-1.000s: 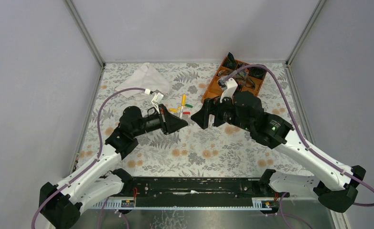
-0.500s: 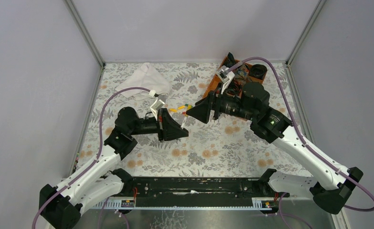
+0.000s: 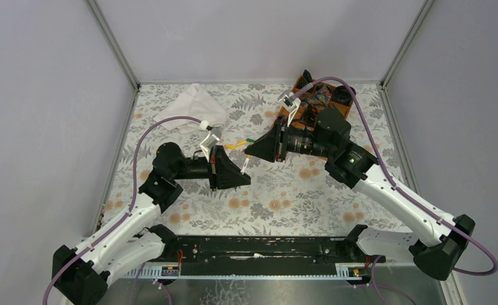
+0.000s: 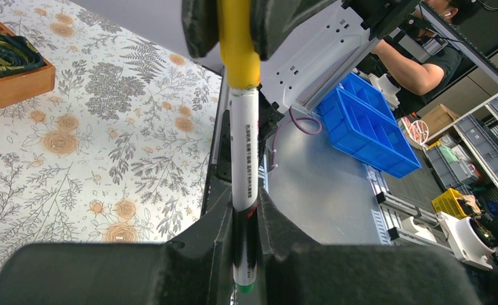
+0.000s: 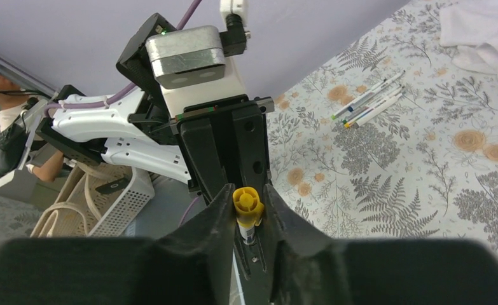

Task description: Insert the pens into the pen caps

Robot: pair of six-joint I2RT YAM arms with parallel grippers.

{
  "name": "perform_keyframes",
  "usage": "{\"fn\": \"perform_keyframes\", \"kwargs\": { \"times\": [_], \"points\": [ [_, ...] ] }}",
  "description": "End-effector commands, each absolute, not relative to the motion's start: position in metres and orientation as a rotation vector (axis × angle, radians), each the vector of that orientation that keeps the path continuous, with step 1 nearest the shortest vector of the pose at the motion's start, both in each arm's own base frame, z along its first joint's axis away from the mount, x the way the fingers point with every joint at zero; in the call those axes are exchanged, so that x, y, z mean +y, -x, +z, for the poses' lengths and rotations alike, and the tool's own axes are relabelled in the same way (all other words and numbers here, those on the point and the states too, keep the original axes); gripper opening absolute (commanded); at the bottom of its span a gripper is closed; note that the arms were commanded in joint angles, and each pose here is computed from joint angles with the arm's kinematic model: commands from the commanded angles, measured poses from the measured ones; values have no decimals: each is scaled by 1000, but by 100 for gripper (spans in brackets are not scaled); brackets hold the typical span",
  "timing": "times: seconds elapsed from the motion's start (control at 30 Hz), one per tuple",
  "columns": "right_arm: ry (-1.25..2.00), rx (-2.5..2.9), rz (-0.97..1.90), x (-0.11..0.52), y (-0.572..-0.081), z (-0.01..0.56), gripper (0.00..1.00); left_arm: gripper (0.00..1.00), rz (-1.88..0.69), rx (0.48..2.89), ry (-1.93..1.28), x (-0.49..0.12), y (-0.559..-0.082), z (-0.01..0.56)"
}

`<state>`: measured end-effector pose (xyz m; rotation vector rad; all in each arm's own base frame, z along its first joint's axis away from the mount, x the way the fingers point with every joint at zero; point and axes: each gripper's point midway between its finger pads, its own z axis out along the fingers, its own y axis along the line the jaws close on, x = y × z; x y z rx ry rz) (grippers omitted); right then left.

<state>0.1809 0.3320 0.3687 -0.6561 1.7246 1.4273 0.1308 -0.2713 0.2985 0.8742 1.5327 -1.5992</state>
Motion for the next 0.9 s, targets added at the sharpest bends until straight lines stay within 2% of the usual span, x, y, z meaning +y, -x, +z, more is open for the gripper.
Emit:
{"fn": "perform_keyframes", "kwargs": {
  "times": [0.0,0.1,0.17,0.47,0.87],
  "points": [
    [699,1647,1483,336,-175,380,21,0,-1591,1459,-908,-271,-130,307],
    [708,1667,1492,337,-174,370,6,0,-1583,1462,-897,-271,-133,307],
    [721,1689,1502,338,-172,359,0,0,-1578,1465,-891,-270,-135,307],
    [799,1924,1535,345,-151,283,0,0,-1550,1462,-824,-261,-151,309],
    [931,2167,1621,352,-96,210,0,0,-1556,1432,-775,-251,-161,314]
  ]
}}
